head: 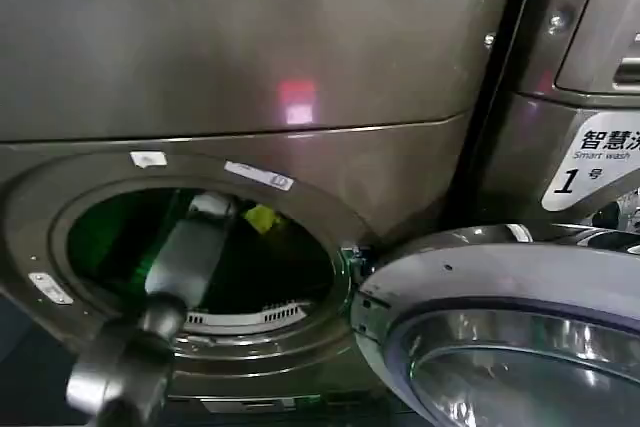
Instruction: Grasp the clothes from the dryer.
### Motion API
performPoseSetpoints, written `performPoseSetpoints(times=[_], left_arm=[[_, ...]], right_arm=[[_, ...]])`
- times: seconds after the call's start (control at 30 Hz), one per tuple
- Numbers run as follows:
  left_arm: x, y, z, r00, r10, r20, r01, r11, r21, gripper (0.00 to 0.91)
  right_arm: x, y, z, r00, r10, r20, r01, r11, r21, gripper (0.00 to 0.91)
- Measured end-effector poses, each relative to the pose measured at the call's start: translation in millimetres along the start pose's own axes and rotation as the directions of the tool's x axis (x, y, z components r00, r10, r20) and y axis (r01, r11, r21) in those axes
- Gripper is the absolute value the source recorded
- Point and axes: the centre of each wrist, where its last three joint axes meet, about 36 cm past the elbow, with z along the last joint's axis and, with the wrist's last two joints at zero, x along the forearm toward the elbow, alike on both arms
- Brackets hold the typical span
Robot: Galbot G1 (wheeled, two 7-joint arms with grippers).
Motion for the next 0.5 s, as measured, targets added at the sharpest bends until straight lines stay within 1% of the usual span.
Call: performPoseSetpoints(times=[0.1, 0.27, 0.37, 0.5], left_arm=[[10, -13, 9, 0.988, -0.115, 0.103, 0.111, 0.993, 0.044, 0.0], [29, -30, 18, 0.922, -0.291, 0.257, 0.268, 0.956, 0.118, 0.0], [40, -36, 17, 0.875, -0.368, 0.315, 0.333, 0.929, 0.159, 0.0], [50, -44, 11, 0.829, -0.421, 0.368, 0.377, 0.907, 0.187, 0.0]], right_arm=[[1, -1, 1, 1.0, 0.001, 0.0, -0.001, 1.0, 0.003, 0.907], [3, 0, 1, 1.0, -0.008, -0.002, 0.008, 1.0, 0.025, 0.907], [4, 0, 0, 1.0, -0.009, -0.003, 0.01, 0.999, 0.036, 0.907], [4, 1, -2, 1.0, -0.018, 0.001, 0.017, 0.999, 0.039, 0.907]])
